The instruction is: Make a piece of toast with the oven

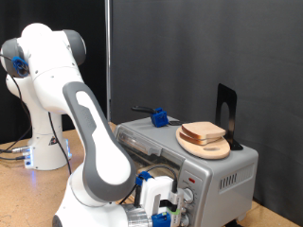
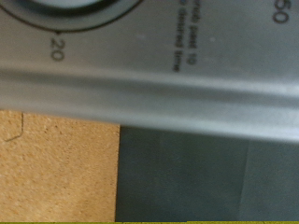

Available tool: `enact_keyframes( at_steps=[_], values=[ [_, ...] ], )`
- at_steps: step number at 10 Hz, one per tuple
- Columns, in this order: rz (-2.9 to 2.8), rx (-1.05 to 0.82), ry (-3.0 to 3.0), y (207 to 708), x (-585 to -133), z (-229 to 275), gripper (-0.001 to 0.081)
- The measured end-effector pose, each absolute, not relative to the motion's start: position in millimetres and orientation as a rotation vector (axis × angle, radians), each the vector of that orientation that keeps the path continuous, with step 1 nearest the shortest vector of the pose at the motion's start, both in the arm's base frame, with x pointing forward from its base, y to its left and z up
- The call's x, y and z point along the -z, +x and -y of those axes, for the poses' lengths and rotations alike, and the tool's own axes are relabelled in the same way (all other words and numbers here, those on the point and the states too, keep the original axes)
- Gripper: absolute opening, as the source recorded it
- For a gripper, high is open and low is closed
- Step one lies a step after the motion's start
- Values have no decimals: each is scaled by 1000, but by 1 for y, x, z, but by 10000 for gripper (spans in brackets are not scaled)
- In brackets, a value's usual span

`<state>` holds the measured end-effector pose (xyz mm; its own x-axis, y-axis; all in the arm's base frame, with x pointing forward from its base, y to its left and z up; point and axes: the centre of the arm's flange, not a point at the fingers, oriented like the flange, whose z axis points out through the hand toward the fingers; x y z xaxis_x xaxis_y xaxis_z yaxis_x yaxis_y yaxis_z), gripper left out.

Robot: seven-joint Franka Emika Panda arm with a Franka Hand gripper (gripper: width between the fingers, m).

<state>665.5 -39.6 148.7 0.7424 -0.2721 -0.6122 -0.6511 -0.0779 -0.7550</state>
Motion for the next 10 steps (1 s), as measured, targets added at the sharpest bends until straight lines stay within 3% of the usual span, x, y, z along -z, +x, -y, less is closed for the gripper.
enact_keyframes(
  at_steps=[10],
  values=[
    [-984,-525,-1698,669,-161,37,102]
  ],
)
